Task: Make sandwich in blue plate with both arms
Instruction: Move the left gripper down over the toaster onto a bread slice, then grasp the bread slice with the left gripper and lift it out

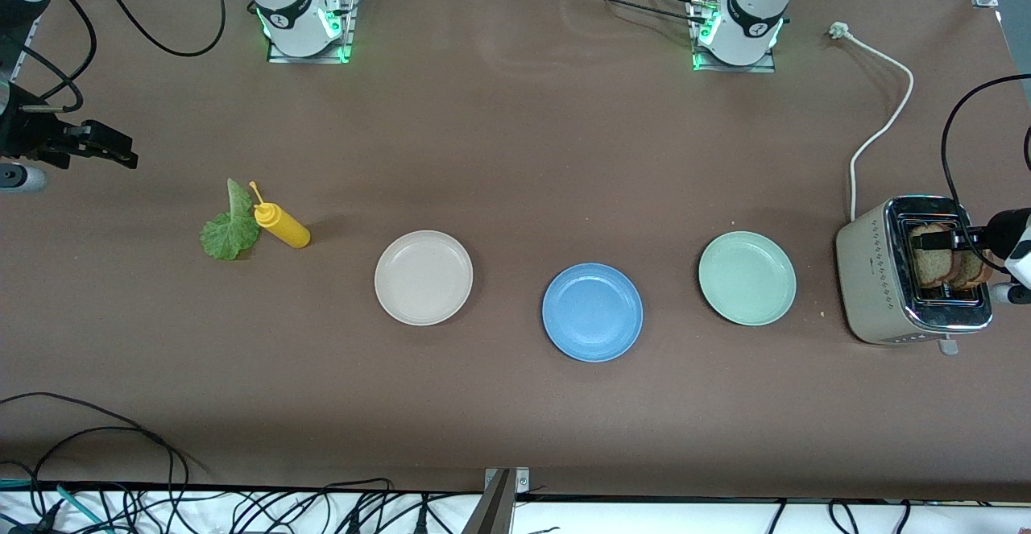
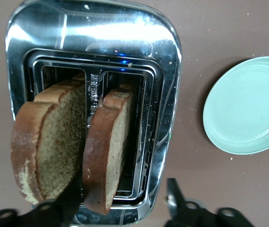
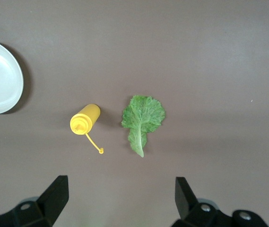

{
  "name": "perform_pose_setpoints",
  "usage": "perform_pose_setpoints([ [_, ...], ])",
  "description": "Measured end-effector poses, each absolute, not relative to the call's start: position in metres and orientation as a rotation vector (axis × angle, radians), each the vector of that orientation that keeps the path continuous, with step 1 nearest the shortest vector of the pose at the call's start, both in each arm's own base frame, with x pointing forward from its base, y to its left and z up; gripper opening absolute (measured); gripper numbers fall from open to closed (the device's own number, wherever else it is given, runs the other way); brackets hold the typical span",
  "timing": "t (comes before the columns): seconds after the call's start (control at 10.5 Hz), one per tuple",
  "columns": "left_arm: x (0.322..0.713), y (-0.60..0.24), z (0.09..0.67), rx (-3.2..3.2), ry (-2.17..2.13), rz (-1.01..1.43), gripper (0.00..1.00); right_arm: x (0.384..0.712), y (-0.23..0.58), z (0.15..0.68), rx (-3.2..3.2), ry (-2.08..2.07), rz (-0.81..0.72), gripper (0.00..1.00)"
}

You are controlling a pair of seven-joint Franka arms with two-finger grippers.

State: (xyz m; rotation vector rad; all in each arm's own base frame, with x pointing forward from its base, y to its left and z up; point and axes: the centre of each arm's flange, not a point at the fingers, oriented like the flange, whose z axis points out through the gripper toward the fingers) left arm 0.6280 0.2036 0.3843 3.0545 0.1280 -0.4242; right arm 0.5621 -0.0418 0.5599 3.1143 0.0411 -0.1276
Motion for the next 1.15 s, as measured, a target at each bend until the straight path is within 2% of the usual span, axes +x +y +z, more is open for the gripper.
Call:
perform_pose_setpoints([
  [0.1,0.6281,0.2036,0.3831,3.053,0.109,-0.426,0.69,0.5621,-0.0424,0.5598,3.114,0.040,-0.128,1.00],
  [0.38,0.6284,0.2042,0.3810,3.051,0.102,-0.427,0.71,0.5621,-0.0425,0.5597,3.114,0.040,-0.128,1.00],
  [0.67,0.6271,0.2088,0.3782,3.047,0.099,-0.432,0.57,0.5621,-0.0425,0.5597,3.114,0.041,-0.128,1.00],
  [0.86,0.6270,0.2094,0.3781,3.047,0.089,-0.431,0.26,0.5621,-0.0425,0.5597,3.114,0.041,-0.128,1.00],
  [0.95,0.6270,0.2092,0.3781,3.046,0.088,-0.431,0.15,0.5621,-0.0425,0.5597,3.114,0.041,-0.128,1.00],
  [1.15,0.6270,0.2092,0.3781,3.046,0.086,-0.431,0.12,0.5621,-0.0425,0.5597,3.114,0.042,-0.128,1.00],
])
